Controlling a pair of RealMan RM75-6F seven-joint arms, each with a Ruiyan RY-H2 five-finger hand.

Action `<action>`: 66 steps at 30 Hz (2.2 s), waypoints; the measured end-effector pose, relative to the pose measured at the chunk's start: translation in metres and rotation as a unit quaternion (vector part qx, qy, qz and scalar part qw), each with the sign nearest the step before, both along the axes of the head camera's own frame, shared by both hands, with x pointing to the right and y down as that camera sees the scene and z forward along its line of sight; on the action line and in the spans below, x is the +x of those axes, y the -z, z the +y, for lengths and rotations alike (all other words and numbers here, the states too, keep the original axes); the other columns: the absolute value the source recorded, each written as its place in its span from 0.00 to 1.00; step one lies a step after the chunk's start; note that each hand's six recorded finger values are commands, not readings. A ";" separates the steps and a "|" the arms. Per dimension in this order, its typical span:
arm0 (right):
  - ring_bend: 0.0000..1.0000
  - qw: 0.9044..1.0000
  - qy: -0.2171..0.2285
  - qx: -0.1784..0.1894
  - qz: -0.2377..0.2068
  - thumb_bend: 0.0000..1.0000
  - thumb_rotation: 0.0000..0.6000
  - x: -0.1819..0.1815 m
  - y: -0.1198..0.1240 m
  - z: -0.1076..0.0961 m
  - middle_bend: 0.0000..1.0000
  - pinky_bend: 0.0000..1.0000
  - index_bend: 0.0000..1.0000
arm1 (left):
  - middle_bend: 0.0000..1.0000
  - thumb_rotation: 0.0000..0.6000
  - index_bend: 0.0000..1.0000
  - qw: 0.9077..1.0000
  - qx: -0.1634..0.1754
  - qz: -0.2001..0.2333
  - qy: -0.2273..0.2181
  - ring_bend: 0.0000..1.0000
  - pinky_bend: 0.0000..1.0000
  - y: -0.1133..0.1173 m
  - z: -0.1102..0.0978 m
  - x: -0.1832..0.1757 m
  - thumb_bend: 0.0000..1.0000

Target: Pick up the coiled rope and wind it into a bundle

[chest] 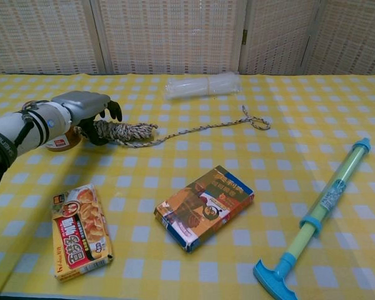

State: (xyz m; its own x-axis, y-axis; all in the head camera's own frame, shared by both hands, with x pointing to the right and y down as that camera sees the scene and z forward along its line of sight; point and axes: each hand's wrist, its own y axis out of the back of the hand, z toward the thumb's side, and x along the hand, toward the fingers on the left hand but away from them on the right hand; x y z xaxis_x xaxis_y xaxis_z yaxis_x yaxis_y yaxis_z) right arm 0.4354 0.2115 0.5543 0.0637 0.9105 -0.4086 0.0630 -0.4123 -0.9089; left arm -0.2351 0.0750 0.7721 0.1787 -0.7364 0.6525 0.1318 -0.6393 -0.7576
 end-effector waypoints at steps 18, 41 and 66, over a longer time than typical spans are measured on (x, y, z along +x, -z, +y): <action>0.05 1.000 -0.004 -0.007 0.002 0.46 1.00 0.002 -0.004 -0.001 0.00 0.00 0.00 | 0.41 1.00 0.43 1.000 -0.001 0.004 0.008 0.40 0.35 -0.011 -0.001 0.002 0.47; 0.05 1.000 0.006 -0.007 -0.002 0.47 1.00 -0.003 -0.006 -0.004 0.00 0.00 0.00 | 0.69 1.00 0.68 0.997 0.018 0.079 0.014 0.64 0.71 0.002 0.003 -0.002 0.57; 0.10 0.987 0.119 -0.084 -0.062 0.47 1.00 -0.091 -0.058 -0.062 0.08 0.00 0.16 | 0.69 1.00 0.68 0.973 0.051 0.212 -0.075 0.64 0.71 0.108 0.050 -0.014 0.58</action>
